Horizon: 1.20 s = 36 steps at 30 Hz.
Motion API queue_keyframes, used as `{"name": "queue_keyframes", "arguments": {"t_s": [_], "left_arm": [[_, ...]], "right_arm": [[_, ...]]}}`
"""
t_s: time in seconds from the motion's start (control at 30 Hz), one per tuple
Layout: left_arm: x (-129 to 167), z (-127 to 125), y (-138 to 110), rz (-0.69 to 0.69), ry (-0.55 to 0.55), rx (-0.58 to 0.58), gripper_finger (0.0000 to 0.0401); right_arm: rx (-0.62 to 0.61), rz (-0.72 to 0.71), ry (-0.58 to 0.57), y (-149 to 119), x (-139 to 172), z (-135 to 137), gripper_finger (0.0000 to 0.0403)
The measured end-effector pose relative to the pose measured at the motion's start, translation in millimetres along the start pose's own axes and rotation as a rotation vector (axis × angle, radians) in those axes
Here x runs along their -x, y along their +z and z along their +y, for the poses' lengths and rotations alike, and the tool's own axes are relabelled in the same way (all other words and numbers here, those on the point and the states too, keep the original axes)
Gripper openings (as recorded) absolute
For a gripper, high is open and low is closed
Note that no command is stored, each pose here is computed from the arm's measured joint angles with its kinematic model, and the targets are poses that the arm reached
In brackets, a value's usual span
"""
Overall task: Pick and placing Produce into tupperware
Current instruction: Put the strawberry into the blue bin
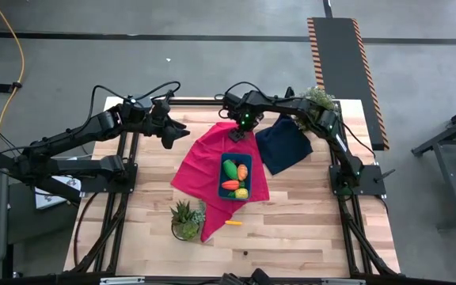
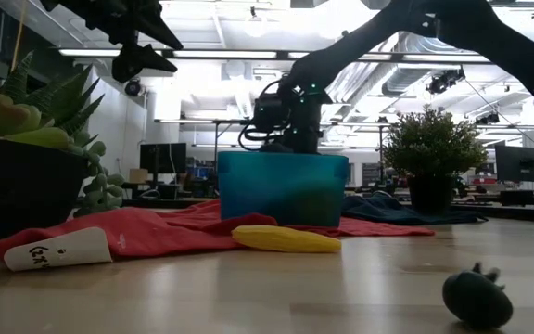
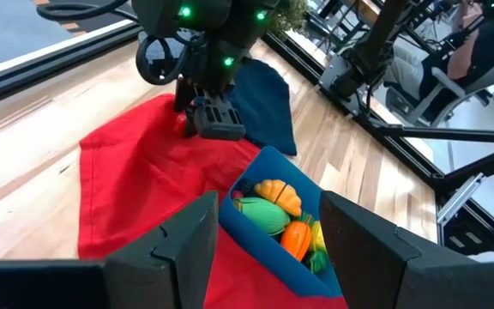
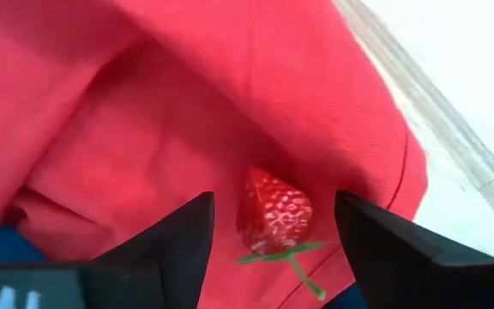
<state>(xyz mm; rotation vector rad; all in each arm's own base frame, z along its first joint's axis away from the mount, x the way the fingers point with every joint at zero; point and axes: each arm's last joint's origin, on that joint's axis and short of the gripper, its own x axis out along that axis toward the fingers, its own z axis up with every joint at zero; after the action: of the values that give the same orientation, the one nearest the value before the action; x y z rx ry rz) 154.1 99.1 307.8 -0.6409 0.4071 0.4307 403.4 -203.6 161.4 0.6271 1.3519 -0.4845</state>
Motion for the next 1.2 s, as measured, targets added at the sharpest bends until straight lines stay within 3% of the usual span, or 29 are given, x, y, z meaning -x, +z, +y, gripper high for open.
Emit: {"name": "queue_keyframes", "arguments": {"t_s": [0.5, 0.97, 1.2], "left_arm": [[0, 0, 0, -0.001, 0.000, -0.011, 0.0193], [0, 0, 0, -0.001, -0.001, -0.011, 0.0193], [0, 0, 0, -0.001, 0.000, -0.024, 0.0193]], "right_arm": [[-0.005, 0.080, -0.001, -5, -9, -2, 0.0144], [0.003, 0.057, -0.014, -3, -9, 0, 0.0138], [0.016, -0.011, -0.019, 9, 10, 5, 0.0138]]}}
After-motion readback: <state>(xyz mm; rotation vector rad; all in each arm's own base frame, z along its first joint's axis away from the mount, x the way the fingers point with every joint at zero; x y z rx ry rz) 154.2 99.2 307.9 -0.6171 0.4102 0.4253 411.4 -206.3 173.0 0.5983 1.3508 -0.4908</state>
